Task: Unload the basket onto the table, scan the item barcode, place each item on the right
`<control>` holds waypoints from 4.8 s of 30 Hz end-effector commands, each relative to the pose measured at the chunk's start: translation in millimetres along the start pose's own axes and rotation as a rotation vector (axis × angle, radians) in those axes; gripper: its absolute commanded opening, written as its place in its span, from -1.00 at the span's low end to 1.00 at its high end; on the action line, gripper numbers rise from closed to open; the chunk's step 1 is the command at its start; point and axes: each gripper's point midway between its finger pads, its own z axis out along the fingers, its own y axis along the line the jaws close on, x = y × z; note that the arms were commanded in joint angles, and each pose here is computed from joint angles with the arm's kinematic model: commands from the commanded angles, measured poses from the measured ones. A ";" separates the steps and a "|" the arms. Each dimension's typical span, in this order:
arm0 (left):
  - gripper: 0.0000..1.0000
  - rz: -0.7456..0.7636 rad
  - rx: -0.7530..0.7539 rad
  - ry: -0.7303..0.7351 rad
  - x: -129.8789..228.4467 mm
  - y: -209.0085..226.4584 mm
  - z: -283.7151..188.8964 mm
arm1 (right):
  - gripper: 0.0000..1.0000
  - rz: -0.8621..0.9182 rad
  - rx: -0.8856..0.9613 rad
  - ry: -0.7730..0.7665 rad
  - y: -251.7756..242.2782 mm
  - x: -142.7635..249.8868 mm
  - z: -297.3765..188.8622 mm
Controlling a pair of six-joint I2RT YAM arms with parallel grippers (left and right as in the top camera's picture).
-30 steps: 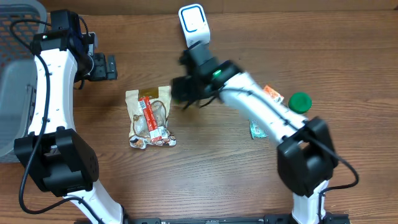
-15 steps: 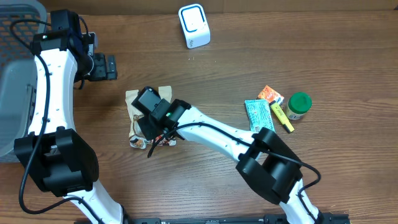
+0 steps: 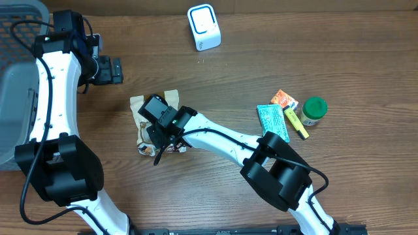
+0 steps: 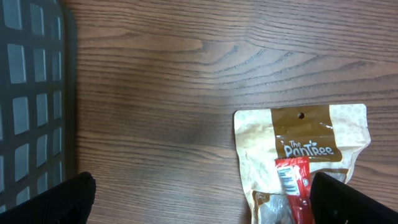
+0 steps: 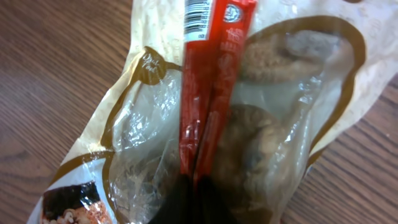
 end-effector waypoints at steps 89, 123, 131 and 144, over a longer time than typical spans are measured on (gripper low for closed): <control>0.99 0.018 0.004 -0.020 -3.9 -1.7 -6.4 | -0.93 0.381 0.137 0.278 -159.2 74.3 -23.9; 0.99 0.018 0.004 -0.020 -3.9 -1.7 -6.4 | -0.93 0.427 0.154 0.223 -187.9 32.6 -57.4; 0.99 0.018 0.004 -0.020 -3.9 -1.7 -6.4 | -0.93 0.364 0.146 0.231 -183.9 33.7 -56.9; 0.99 0.018 0.004 -0.020 -3.9 -1.7 -6.4 | -0.93 0.038 -0.388 0.248 -71.8 24.3 -73.7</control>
